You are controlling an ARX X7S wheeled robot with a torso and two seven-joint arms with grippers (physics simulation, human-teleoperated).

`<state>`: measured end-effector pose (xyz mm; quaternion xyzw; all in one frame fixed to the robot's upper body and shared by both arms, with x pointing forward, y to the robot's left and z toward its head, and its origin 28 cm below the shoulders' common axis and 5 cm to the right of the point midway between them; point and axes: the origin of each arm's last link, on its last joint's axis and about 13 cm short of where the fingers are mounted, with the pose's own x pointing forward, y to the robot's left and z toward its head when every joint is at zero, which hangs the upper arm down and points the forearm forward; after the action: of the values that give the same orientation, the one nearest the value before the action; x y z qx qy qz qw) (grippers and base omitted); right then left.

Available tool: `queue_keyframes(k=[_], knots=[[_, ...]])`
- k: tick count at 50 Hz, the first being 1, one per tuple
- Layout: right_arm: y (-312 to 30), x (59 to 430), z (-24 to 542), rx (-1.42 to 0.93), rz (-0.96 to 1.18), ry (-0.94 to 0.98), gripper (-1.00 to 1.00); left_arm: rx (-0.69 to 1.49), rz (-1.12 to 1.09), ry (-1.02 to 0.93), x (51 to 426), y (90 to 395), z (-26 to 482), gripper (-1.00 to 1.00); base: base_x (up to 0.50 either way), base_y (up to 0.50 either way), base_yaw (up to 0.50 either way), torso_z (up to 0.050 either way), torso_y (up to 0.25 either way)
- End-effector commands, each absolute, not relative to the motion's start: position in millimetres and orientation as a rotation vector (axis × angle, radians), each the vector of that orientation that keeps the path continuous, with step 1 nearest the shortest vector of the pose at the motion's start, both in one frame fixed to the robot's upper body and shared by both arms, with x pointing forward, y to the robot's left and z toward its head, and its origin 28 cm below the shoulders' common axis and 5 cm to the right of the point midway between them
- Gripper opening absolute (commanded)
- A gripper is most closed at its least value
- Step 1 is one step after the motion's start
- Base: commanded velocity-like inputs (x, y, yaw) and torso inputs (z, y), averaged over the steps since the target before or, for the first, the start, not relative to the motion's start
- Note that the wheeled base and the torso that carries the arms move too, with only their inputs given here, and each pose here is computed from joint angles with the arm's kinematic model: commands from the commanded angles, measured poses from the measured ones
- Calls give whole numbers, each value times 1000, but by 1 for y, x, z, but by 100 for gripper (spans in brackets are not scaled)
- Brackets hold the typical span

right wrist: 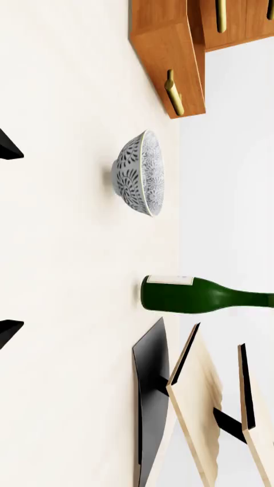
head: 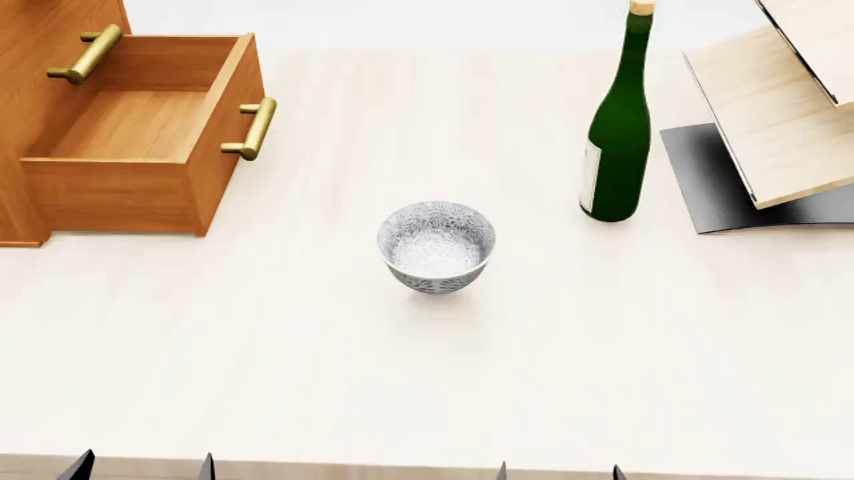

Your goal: Close the bottom drawer of the cabinet.

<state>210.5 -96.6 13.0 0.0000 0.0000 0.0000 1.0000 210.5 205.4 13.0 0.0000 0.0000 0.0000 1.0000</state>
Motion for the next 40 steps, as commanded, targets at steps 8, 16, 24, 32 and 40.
queue_keyframes(k=[8, 16, 24, 32, 40], knots=[[-96, 210, 13, 6, 1, -3, 100, 5, 7, 1, 211, 206, 14, 100, 0, 0, 0, 0, 0], [-96, 210, 14, 5, -3, -7, 100, 10, 9, 6, 210, 205, 14, 100, 0, 0, 0, 0, 0], [-96, 210, 14, 5, -3, -8, 100, 25, 9, 10, 211, 205, 13, 100, 0, 0, 0, 0, 0], [-94, 210, 11, 4, 6, 8, 100, -15, 31, 21, 212, 207, 14, 100, 0, 0, 0, 0, 0], [-95, 207, 17, 7, -39, 23, 100, 15, 119, -25, 219, 218, 22, 100, 0, 0, 0, 0, 0]])
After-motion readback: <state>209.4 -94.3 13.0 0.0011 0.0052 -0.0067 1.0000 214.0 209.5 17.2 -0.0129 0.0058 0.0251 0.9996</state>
